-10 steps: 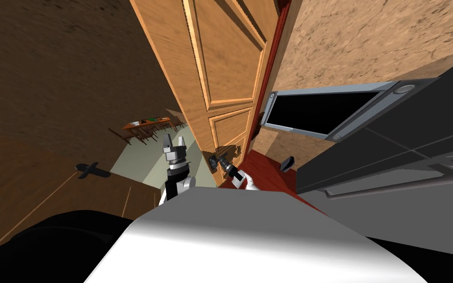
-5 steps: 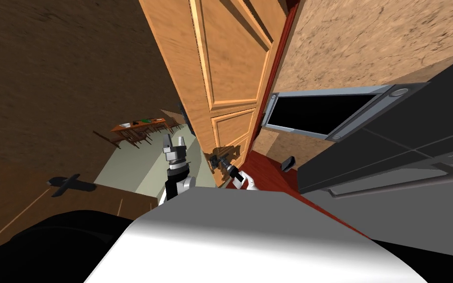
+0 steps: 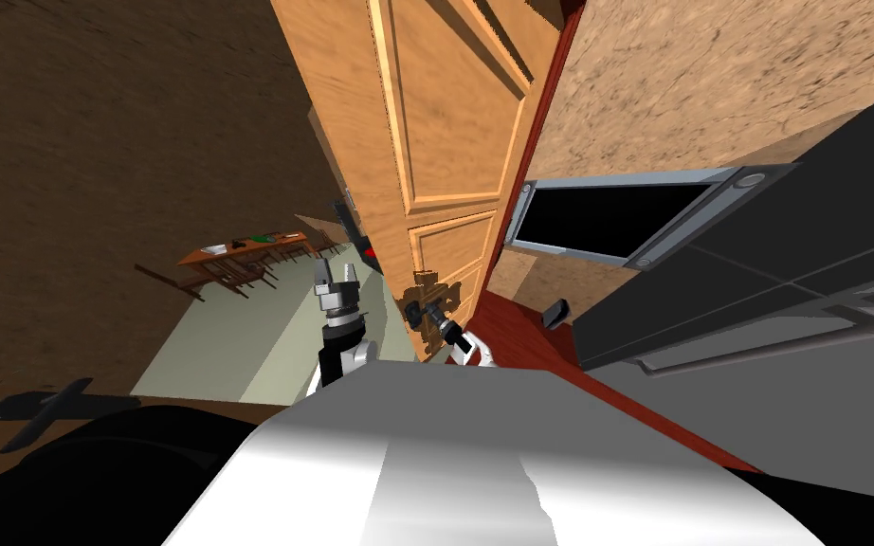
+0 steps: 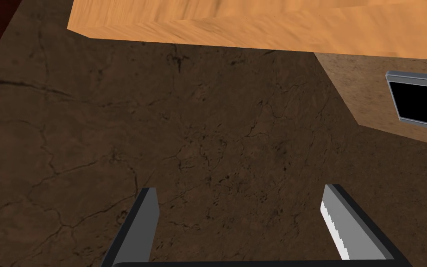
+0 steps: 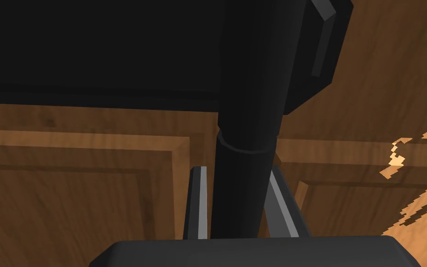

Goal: Push the door open

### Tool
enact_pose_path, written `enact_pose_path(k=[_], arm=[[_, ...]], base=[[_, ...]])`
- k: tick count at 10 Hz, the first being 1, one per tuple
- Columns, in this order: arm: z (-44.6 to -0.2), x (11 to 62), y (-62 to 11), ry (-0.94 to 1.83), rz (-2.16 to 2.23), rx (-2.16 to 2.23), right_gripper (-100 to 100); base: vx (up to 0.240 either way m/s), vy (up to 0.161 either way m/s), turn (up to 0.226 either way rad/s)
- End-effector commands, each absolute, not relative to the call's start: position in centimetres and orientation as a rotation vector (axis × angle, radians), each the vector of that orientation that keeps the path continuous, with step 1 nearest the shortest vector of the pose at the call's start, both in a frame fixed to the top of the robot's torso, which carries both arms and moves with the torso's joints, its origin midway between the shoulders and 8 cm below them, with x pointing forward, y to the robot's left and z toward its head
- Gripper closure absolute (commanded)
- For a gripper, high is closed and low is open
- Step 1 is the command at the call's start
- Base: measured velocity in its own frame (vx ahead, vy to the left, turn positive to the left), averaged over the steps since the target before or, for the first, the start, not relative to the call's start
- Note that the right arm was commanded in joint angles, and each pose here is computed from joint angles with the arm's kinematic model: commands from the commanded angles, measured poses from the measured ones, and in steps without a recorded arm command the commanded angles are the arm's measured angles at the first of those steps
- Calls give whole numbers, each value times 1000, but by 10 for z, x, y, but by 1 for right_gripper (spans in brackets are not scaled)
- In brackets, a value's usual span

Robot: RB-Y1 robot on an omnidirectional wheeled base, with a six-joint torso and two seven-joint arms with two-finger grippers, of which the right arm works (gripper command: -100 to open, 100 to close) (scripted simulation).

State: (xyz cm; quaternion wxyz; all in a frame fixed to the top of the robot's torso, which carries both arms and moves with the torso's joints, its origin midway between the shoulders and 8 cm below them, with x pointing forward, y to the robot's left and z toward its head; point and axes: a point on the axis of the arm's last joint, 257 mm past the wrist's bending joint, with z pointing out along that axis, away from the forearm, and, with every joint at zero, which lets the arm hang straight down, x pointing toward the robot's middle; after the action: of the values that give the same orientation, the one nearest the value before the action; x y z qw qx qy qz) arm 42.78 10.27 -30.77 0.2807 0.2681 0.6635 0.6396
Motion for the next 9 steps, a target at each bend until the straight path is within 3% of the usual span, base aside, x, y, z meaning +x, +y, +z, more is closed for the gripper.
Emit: enact_pose_path(k=[1, 9], arm=[[-308, 433, 92, 1766, 1689, 732, 100], [-305, 431, 85, 1730, 1669, 771, 100]], base=[[112, 177, -153], [90, 181, -134]])
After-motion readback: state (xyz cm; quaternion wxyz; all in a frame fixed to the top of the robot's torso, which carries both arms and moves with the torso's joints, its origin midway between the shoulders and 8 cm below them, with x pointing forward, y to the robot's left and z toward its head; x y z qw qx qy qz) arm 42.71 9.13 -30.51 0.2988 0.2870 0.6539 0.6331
